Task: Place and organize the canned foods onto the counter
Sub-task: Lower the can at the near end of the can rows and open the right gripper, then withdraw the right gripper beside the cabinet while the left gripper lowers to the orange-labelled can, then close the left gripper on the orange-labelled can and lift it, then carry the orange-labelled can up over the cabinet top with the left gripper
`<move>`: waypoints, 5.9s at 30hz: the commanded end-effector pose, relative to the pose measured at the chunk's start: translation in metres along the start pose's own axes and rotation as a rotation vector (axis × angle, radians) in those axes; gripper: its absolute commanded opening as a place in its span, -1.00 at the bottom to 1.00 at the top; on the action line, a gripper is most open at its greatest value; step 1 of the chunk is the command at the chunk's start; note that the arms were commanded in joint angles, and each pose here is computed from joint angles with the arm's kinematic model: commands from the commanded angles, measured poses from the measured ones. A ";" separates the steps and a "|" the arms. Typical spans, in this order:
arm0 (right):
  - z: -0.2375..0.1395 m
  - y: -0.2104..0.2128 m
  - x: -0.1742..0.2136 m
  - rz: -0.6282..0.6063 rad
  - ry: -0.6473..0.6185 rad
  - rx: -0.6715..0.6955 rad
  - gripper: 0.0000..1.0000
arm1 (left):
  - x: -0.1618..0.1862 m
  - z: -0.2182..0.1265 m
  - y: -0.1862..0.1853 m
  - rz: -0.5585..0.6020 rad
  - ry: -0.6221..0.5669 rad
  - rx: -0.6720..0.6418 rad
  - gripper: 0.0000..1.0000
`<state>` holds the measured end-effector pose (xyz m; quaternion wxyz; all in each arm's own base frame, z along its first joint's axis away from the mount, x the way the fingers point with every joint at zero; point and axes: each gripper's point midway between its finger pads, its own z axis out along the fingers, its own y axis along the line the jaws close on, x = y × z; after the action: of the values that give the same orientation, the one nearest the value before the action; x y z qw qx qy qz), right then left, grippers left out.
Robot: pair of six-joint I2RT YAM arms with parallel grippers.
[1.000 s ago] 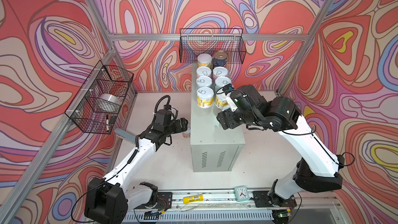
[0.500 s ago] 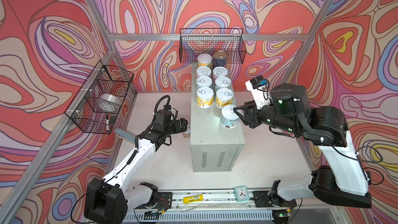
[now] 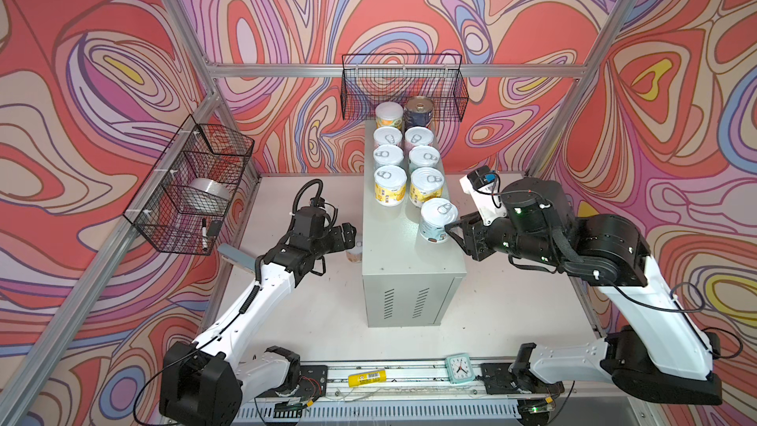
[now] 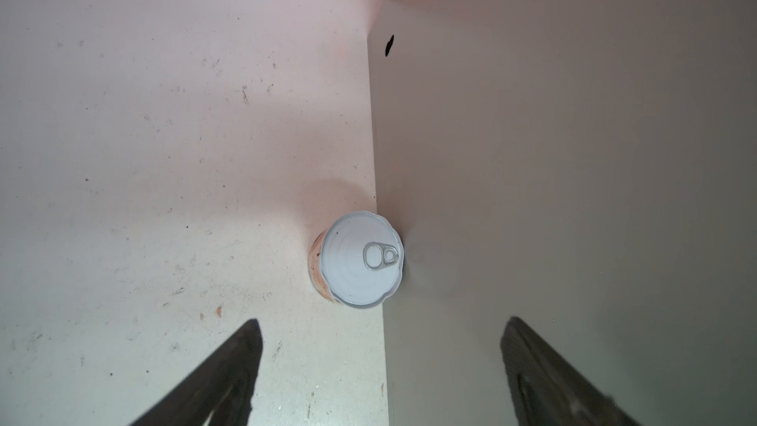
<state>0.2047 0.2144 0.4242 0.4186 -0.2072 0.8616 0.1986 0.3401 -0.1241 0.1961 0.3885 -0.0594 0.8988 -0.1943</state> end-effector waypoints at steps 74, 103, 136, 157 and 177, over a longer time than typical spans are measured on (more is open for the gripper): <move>0.077 -0.342 0.066 0.760 -0.307 0.554 0.48 | 0.012 0.038 0.020 0.066 0.023 -0.091 0.93; 0.121 -0.335 0.093 0.833 -0.229 0.410 0.48 | 0.080 0.118 0.035 0.113 0.227 -0.236 0.89; 0.133 -0.331 0.102 0.837 -0.202 0.363 0.45 | 0.063 0.157 0.042 0.106 0.173 -0.301 0.68; 0.138 -0.327 0.104 0.851 -0.190 0.331 0.43 | 0.041 0.119 0.055 0.157 0.183 -0.402 -1.00; 0.131 -0.313 0.118 0.828 -0.189 0.316 0.43 | -0.019 -0.076 0.009 0.185 -0.014 -0.284 -1.00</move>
<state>0.3892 -0.0044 0.2007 0.4028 0.2517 0.8490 0.2316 0.3131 -0.0972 0.2223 0.3839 -0.0403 0.9214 -0.0455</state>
